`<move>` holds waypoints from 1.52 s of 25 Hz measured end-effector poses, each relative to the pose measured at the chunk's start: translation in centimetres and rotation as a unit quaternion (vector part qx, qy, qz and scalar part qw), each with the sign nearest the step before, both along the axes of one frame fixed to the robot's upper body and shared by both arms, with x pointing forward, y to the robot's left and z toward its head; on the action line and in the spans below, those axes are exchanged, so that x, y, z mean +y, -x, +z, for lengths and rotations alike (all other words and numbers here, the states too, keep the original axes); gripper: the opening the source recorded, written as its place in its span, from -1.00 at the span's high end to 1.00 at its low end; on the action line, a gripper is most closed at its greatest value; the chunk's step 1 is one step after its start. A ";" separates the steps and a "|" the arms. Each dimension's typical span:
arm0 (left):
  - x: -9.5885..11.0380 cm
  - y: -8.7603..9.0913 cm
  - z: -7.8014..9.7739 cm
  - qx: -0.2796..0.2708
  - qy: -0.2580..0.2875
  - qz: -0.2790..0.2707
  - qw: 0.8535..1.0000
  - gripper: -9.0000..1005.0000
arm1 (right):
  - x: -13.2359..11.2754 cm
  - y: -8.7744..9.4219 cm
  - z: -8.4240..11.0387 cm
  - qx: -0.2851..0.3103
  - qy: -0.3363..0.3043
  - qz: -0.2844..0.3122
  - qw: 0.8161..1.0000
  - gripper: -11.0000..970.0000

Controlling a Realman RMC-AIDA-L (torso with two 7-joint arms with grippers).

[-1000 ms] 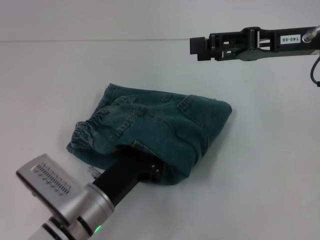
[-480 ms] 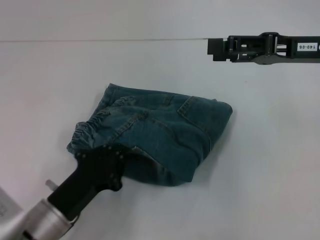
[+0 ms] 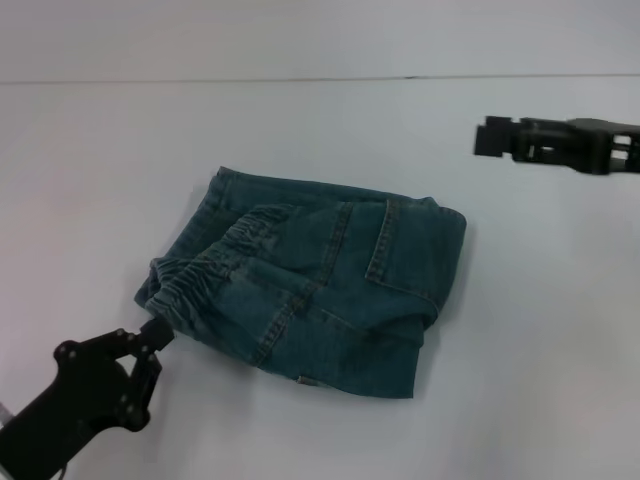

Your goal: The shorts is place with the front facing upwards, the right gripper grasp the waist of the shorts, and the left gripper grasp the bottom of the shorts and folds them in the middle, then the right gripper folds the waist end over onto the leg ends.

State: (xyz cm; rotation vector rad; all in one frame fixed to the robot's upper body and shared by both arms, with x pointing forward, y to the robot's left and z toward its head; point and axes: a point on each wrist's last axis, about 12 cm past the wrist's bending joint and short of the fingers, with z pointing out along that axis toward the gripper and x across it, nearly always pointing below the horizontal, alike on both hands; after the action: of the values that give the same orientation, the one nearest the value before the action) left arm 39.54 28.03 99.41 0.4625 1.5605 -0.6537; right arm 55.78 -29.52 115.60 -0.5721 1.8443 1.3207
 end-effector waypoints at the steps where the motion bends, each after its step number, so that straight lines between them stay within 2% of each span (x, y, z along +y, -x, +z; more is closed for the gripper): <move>1: 0.2 0.0 0.1 0.000 0.002 -0.003 1.000 0.94 | -0.3 0.5 -0.5 -0.021 0.005 -0.002 1.000 -0.73; 2: 0.2 0.0 0.1 0.000 0.002 -0.003 1.000 0.94 | -0.4 0.8 -0.8 -0.037 0.010 -0.002 0.999 -0.73; 5: 0.4 -1.2 1.3 0.017 0.024 -0.059 0.998 0.92 | -0.6 2.4 -2.1 -0.081 0.035 0.017 0.996 -0.72; 7: 0.3 -2.3 1.8 0.047 0.036 -0.091 0.994 0.90 | -0.7 3.5 -2.8 -0.095 0.048 0.040 0.993 -0.72; 12: 0.6 -3.7 3.1 0.085 0.046 -0.159 0.983 0.85 | -1.2 5.8 -3.6 -0.101 0.054 0.084 0.990 -0.73; 14: 0.8 -4.0 3.5 0.098 0.044 -0.180 0.978 0.74 | -1.4 6.4 -4.0 -0.097 0.060 0.086 0.990 -0.74; 16: 1.1 -4.5 4.0 0.119 0.040 -0.201 0.971 0.63 | -1.3 6.8 -4.3 -0.090 0.071 0.088 0.990 -0.86; 18: 1.4 -4.9 4.4 0.136 0.033 -0.213 0.967 0.52 | -1.3 6.9 -4.8 -0.080 0.086 0.083 0.990 -0.92; 23: 1.8 -5.5 5.1 0.140 0.023 -0.216 0.966 0.01 | -1.5 6.8 -5.4 -0.073 0.108 0.054 0.990 -0.92; 34: 2.0 -5.9 5.3 0.156 0.022 -0.214 0.964 -0.77 | -1.4 6.5 -6.0 -0.062 0.130 0.046 0.989 -0.93; 38: 2.1 -6.2 5.6 0.159 0.016 -0.215 0.963 -0.77 | -1.0 6.2 -6.3 -0.060 0.140 0.051 0.987 -0.93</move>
State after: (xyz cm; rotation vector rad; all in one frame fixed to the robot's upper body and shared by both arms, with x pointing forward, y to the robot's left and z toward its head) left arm 45.76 30.09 105.01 0.7091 1.7619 -1.1304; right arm 49.53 -30.51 109.32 -0.8845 1.9337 1.0704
